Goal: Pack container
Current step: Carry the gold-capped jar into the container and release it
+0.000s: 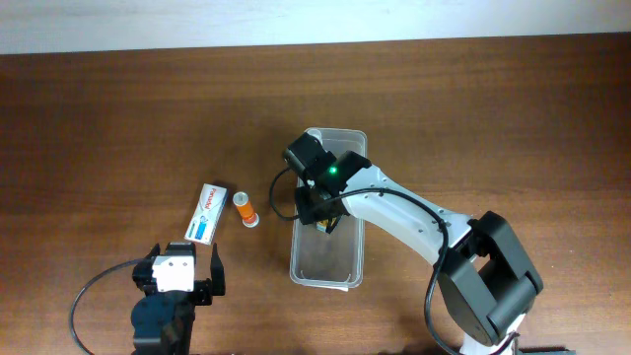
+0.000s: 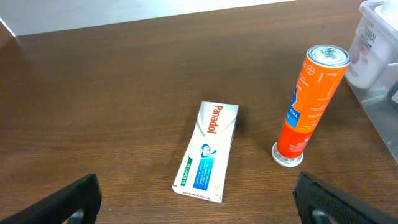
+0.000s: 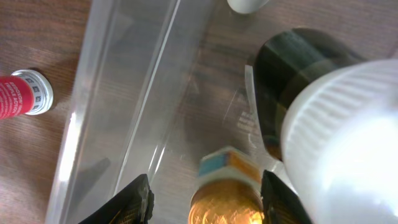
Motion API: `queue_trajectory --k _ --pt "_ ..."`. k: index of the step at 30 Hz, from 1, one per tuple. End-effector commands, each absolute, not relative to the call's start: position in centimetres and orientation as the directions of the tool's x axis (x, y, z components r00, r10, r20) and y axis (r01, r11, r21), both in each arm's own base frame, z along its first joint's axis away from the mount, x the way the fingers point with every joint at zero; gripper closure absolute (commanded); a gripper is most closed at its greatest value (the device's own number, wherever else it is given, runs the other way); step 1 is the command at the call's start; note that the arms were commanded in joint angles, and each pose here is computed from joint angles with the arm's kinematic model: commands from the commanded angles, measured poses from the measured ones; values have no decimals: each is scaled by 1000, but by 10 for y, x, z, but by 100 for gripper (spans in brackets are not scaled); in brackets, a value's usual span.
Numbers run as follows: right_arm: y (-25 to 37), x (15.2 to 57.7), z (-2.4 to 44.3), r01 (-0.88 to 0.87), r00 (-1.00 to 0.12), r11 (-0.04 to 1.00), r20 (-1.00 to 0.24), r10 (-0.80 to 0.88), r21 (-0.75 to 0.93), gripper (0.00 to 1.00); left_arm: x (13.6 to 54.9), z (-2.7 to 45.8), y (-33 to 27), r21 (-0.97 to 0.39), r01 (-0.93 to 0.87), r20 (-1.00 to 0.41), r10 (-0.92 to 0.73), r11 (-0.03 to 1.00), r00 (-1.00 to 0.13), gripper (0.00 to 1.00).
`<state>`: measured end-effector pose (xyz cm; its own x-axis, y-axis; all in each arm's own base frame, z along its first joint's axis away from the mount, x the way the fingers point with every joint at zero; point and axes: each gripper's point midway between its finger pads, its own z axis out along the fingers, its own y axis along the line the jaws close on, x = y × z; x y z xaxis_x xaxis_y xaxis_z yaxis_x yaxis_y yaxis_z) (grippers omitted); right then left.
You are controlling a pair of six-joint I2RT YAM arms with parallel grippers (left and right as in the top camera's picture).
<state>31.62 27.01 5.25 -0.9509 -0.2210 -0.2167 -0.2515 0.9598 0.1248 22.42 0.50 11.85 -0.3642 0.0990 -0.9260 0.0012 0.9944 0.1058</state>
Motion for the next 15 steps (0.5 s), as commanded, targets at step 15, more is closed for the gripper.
queue_trajectory --k 15 --pt "262 295 183 -348 -888 916 -385 -253 201 49 224 119 5 120 11 -927 116 993 -357 0"
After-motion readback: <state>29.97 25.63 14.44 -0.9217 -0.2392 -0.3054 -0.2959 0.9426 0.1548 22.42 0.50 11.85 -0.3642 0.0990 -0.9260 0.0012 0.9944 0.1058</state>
